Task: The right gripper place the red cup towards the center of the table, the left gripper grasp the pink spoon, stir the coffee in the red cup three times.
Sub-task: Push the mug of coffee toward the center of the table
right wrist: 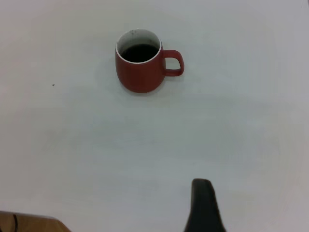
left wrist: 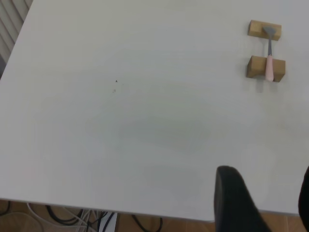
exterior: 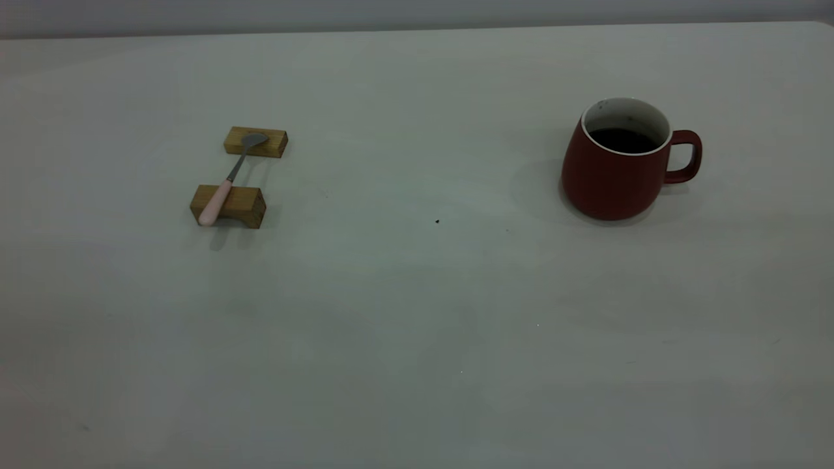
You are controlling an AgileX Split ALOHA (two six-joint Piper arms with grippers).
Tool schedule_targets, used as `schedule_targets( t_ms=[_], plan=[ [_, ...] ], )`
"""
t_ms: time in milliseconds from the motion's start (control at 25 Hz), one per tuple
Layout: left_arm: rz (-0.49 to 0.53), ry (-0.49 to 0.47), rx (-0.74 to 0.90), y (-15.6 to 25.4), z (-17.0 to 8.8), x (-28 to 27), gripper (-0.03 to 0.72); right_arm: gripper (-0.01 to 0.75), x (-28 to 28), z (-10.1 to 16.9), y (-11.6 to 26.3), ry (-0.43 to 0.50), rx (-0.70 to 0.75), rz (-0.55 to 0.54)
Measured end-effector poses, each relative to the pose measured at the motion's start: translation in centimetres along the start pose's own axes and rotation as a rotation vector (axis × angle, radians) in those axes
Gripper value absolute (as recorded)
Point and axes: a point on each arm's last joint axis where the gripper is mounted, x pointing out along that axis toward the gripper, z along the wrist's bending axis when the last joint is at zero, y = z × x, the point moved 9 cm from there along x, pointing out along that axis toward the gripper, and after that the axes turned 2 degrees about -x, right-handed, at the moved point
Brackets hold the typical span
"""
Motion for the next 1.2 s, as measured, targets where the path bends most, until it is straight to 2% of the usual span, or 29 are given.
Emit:
schedule_targets(
  t_ms=[1200],
  plan=[
    [0.0,0.0,-0.001,0.0,0.0,0.0,0.403,0.589,-0.02,-0.2,-0.02,0.011,0.014,-0.001]
  ],
)
